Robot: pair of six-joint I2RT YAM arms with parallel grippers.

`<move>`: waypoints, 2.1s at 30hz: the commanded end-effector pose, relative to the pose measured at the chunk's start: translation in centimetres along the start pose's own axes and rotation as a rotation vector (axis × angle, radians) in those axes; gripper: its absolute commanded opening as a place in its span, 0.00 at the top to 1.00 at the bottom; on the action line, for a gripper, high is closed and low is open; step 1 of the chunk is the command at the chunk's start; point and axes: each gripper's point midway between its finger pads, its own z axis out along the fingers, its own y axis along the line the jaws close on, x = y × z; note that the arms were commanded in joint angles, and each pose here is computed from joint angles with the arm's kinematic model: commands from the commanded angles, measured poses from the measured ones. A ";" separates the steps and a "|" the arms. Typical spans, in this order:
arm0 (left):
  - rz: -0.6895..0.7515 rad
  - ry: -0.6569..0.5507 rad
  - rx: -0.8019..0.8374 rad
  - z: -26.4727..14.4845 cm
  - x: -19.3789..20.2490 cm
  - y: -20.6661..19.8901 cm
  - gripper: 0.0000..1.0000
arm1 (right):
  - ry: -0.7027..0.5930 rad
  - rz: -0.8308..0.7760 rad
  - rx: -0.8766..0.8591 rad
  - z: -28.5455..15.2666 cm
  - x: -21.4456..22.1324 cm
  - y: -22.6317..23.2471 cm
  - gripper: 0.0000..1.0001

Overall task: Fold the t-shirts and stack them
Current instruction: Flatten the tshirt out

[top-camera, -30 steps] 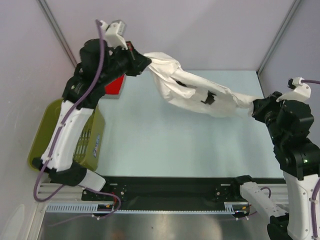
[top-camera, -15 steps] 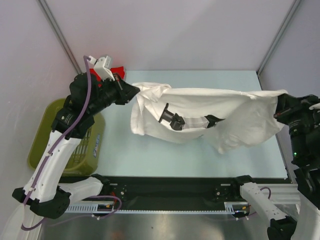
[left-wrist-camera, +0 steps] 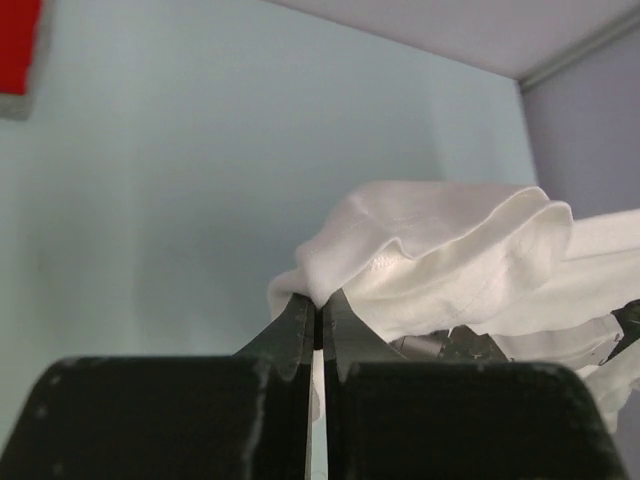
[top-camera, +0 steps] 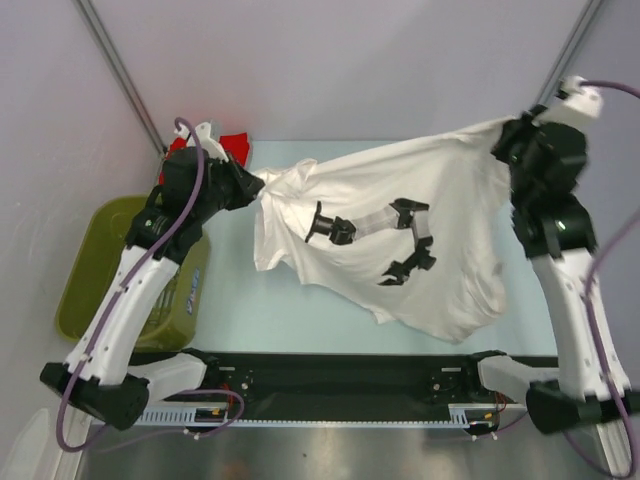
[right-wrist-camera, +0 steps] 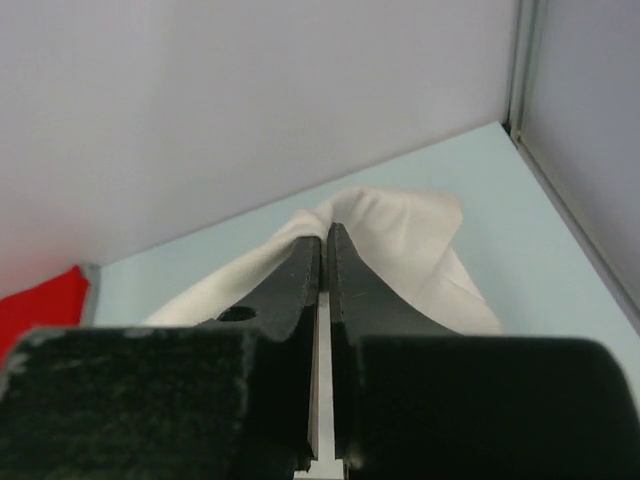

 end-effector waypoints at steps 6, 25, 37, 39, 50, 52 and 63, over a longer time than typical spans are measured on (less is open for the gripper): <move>0.008 0.046 -0.306 10.1 0.8 9.7 1.00 | -0.014 -0.084 0.042 18.8 9.7 1.7 1.00; -0.052 -0.171 0.106 5.2 -10.9 -2.1 1.00 | -0.551 0.003 -0.086 9.5 -15.7 6.6 1.00; -0.084 -0.409 0.258 -9.3 -13.9 -6.4 1.00 | -0.887 0.161 -0.281 -10.6 -28.9 5.2 1.00; -0.092 -0.414 0.246 -10.0 -13.5 -6.0 1.00 | -0.892 0.159 -0.294 -11.4 -29.6 5.3 1.00; -0.180 -0.223 0.158 -3.8 -7.6 -2.4 0.99 | -0.562 0.090 -0.274 2.7 -16.5 8.0 1.00; -0.200 -0.168 0.128 -1.9 -5.6 -1.1 1.00 | -0.483 0.087 -0.255 6.3 -12.0 8.1 1.00; -0.182 0.050 -0.223 8.2 5.1 10.9 1.00 | -0.199 -0.005 -0.238 24.1 6.4 10.1 1.00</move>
